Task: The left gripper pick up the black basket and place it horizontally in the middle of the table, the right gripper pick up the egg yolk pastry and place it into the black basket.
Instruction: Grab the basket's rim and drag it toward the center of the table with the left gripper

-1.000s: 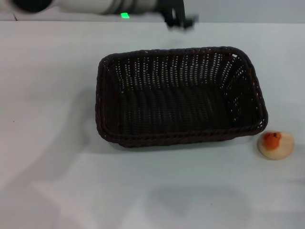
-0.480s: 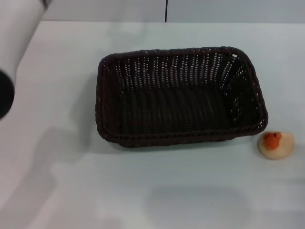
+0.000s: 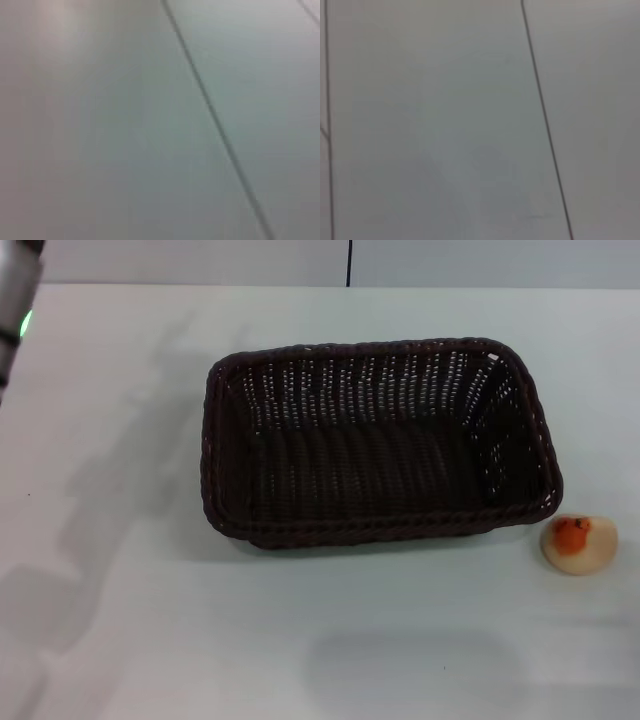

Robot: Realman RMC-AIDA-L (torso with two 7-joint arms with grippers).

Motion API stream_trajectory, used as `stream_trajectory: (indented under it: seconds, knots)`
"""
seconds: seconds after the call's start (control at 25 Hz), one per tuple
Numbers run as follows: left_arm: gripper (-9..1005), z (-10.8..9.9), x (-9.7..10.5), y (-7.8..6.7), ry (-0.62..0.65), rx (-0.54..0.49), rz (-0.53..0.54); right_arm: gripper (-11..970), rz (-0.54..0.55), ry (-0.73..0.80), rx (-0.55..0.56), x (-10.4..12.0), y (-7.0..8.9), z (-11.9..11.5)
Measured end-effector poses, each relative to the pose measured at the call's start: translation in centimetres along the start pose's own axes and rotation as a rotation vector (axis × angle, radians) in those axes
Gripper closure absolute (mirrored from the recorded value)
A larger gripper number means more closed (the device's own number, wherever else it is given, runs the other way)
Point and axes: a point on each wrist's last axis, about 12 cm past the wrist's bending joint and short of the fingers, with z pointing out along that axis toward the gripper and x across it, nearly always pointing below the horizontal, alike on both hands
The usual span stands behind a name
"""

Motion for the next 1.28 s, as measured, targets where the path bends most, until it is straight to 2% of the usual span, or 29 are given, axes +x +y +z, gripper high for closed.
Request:
stream_trajectory:
  seconds: [0.24,0.52,0.84,1.04,1.28]
  knots:
    - [196,-3.6,3.7,2.0,0.170,-0.102,0.015,185,-0.006,0.020,-0.059,0.3,0.8,-0.3]
    - [196,-6.1,6.7,3.8,0.319,-0.156,0.048,185,-0.005,0.016,-0.136,0.2,1.6,-0.7]
    - [196,-8.3,8.4,4.8,0.421,-0.202,-0.012,185,-0.009,0.049,-0.228,0.6,2.5,-1.5]
    - [196,-9.3,9.1,4.9,0.466,-0.215,-0.018,185,-0.016,0.139,-0.231,1.6,2.6,-1.8]
    - [196,-9.4,9.2,4.9,0.472,-0.216,-0.018,184,-0.027,0.230,-0.226,2.7,2.5,-1.6]
